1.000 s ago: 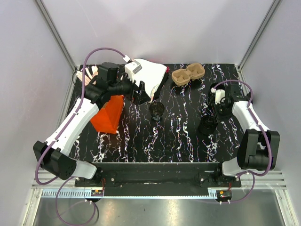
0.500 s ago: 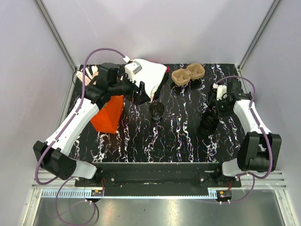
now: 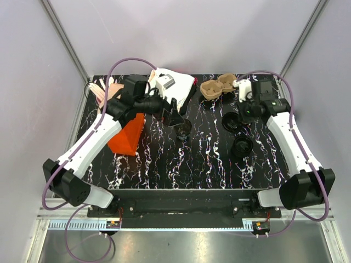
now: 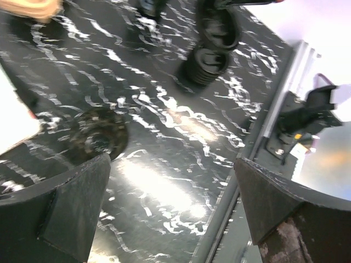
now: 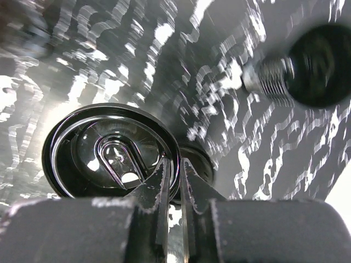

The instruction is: Pack the takeout coffee

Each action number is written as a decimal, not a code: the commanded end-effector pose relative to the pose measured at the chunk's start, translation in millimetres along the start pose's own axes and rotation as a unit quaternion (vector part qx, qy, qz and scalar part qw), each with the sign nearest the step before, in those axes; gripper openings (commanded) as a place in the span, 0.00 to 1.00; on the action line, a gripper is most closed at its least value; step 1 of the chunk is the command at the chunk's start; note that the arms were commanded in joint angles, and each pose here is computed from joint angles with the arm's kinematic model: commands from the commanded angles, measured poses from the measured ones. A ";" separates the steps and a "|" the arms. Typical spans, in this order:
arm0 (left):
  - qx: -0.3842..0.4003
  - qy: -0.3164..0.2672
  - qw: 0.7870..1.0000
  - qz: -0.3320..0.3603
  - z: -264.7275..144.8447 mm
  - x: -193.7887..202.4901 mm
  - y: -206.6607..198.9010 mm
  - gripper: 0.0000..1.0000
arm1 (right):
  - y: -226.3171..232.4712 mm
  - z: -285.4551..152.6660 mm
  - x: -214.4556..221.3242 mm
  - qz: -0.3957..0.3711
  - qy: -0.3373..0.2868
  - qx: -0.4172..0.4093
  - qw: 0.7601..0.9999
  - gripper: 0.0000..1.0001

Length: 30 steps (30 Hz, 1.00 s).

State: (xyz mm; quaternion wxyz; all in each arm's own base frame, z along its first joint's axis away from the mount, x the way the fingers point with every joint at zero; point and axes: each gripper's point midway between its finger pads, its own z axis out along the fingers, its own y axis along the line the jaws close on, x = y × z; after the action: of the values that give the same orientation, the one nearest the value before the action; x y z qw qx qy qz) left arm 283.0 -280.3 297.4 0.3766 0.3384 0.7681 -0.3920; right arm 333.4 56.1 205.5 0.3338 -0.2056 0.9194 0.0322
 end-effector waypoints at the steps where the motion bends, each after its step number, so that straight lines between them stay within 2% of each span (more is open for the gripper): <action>1: 0.055 -0.021 0.998 -0.003 10.9 -22.2 -19.0 0.99 | 24.8 -24.3 -44.4 -0.024 -0.055 -0.003 0.998 0.07; 12: 0.085 -0.011 0.996 -0.030 25.9 -22.7 -22.3 0.99 | 94.0 -33.1 -101.4 -0.097 -0.104 -0.034 0.989 0.07; 21: 0.092 -0.005 0.995 -0.043 33.6 -19.6 -19.5 0.99 | 136.1 -35.9 -113.2 -0.127 -0.110 -0.074 0.983 0.06; 30: 0.106 0.005 0.992 -0.061 44.2 -16.7 -16.8 0.99 | 156.7 -42.3 -116.9 -0.140 -0.115 -0.095 0.979 0.06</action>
State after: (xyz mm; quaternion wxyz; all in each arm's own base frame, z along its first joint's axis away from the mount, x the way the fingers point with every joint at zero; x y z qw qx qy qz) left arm 289.5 -318.4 272.0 0.2903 0.3146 0.7758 -0.4635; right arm 328.4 222.7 282.1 0.4007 -0.3597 0.8386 0.0832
